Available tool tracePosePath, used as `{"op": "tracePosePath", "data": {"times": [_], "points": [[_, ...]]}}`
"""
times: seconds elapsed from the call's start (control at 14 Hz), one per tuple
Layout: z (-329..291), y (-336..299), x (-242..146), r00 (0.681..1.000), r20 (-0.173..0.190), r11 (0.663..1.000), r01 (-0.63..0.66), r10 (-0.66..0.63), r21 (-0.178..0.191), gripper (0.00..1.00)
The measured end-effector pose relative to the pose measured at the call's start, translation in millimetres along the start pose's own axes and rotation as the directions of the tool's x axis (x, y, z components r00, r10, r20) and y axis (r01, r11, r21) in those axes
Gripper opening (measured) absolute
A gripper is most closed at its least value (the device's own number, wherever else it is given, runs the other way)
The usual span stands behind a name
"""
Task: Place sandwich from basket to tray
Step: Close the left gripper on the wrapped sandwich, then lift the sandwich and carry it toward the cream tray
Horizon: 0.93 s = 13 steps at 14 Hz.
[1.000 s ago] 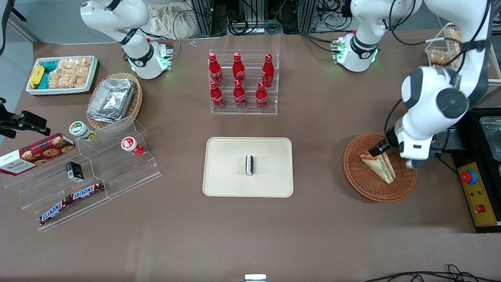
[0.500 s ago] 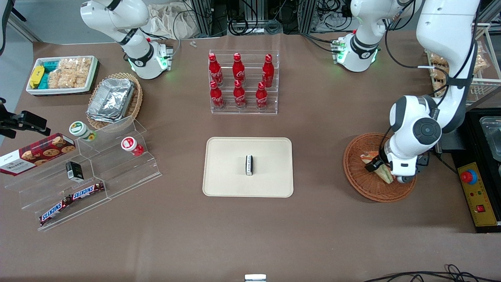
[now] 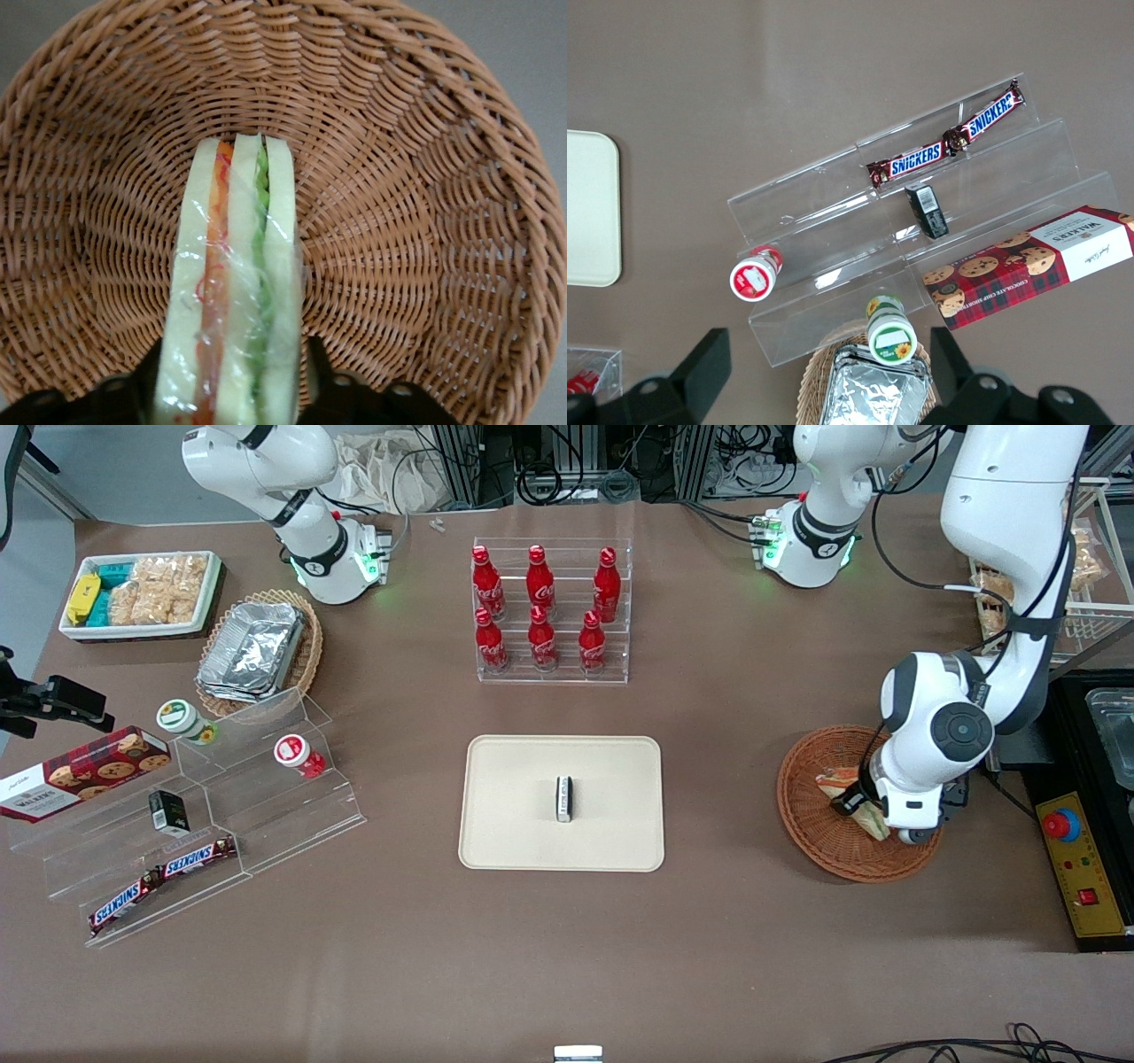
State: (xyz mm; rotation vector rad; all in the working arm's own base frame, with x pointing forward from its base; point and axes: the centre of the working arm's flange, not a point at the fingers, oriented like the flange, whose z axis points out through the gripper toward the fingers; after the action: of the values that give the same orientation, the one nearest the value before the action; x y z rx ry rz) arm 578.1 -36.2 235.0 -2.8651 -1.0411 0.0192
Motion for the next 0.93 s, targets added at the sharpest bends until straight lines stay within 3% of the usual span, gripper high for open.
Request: {"op": "tracePosePath", "data": {"times": [0.14, 0.43, 0.57, 0.71, 0.79, 0.93], "points": [[-2, -3, 4, 1.0, 0.0, 1.0, -0.007, 0.007, 0.005, 0.41], [-63, -25, 22, 0.995, 0.038, 0.993, -0.092, 0.089, 0.067, 0.33], [-118, -23, 9, 0.985, 0.059, 0.984, -0.164, 0.16, 0.071, 0.29], [-169, -5, -22, 0.949, 0.095, 0.953, -0.302, 0.299, 0.019, 0.2], [-190, 7, -38, 0.922, 0.112, 0.928, -0.373, 0.372, -0.014, 0.2], [-223, 37, -68, 0.86, 0.112, 0.867, -0.49, 0.498, -0.09, 0.2]]}}
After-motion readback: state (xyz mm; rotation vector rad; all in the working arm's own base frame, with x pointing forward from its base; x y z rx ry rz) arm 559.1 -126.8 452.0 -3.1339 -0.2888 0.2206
